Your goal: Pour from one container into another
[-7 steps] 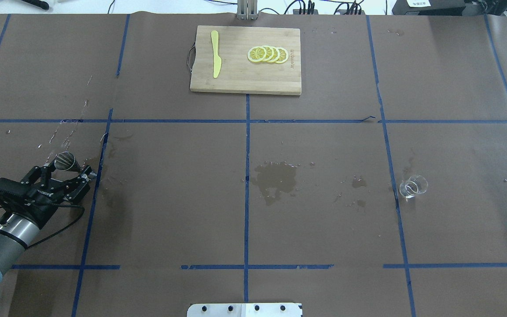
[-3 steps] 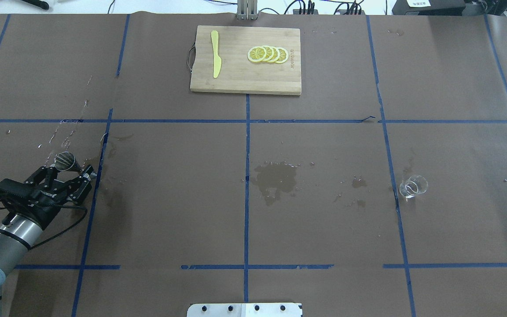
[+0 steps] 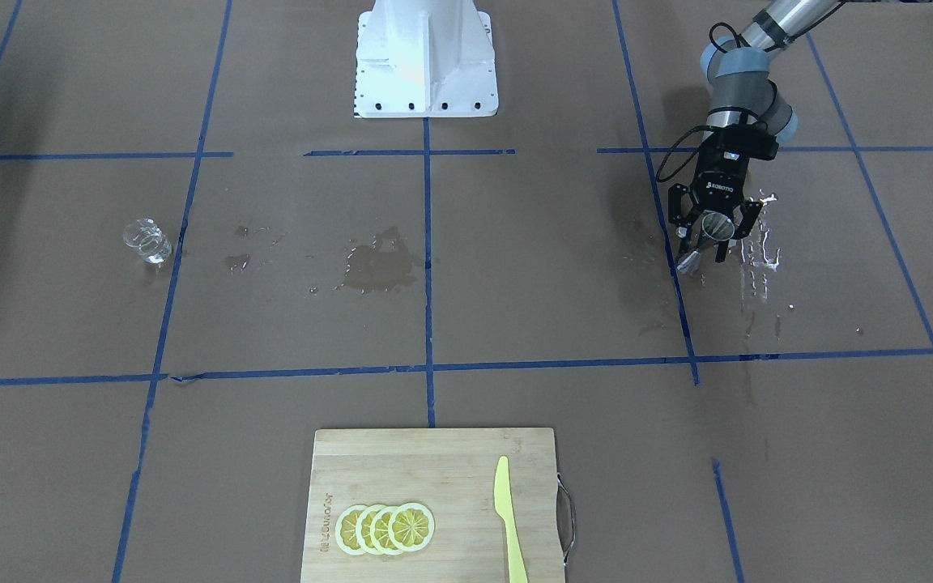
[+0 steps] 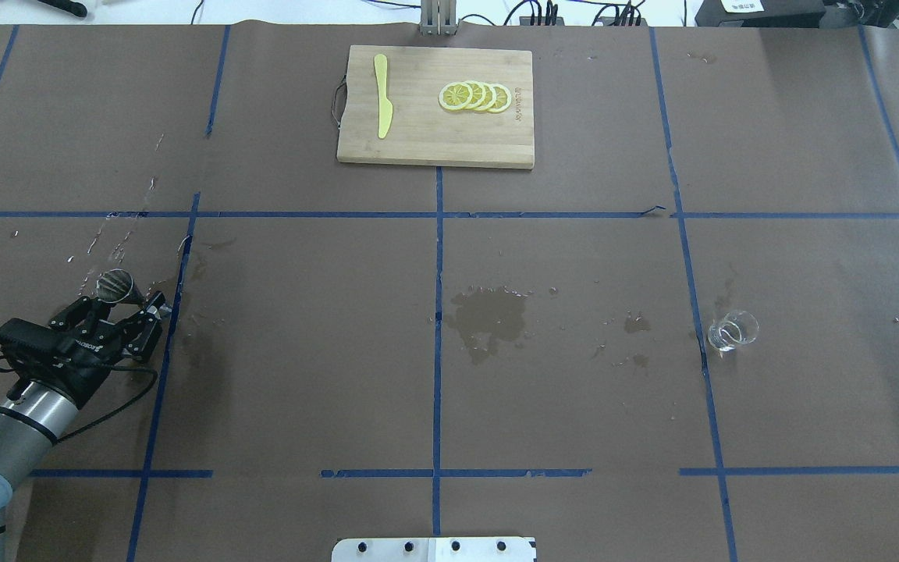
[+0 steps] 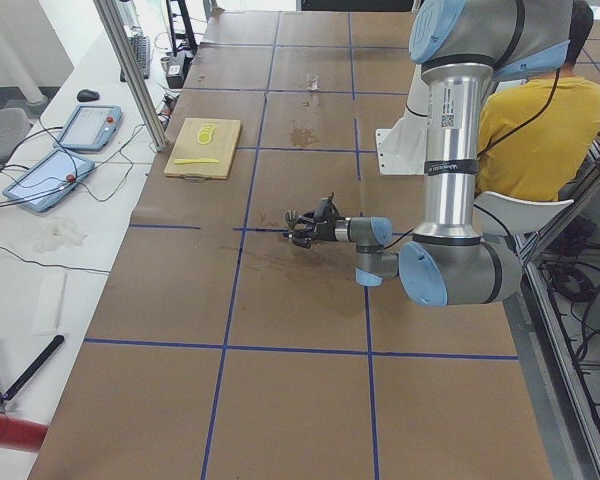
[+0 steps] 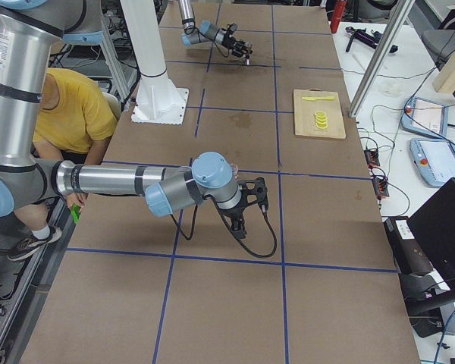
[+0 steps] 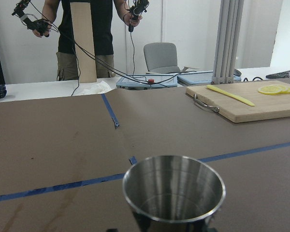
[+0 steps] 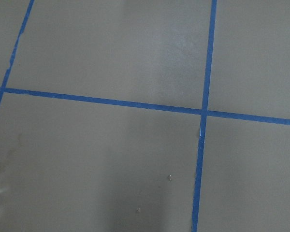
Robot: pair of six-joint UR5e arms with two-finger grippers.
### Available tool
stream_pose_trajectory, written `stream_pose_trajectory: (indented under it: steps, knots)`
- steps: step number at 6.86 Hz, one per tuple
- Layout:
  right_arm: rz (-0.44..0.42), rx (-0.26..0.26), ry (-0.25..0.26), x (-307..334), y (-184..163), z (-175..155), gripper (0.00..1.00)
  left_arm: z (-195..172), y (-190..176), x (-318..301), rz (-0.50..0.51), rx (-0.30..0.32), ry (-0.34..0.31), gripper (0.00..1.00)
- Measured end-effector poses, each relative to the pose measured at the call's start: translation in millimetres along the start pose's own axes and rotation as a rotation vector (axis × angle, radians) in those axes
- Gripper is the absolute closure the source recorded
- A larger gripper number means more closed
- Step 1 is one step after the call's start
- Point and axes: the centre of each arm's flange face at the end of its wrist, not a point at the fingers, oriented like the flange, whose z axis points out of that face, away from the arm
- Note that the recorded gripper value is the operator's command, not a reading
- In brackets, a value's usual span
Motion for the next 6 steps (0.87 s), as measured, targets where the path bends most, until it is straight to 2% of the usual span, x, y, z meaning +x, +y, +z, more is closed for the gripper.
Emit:
stream_pose_trajectory:
  steps: [4,5,6]
  knots:
    - [-0.001,0.001,0.000,-0.2,-0.7,-0.1,0.00,-0.2,0.5,0.5,0.000,-0.001,0.001,0.45]
    - [-0.001,0.001,0.000,-0.3,-1.0,-0.1,0.00,-0.2,0.5,0.5,-0.001,-0.001,0.001,0.61]
    - [-0.002,0.002,0.000,-0.6,-1.5,-0.2,0.00,-0.2,0.5,0.5,-0.001,-0.001,0.002,0.89]
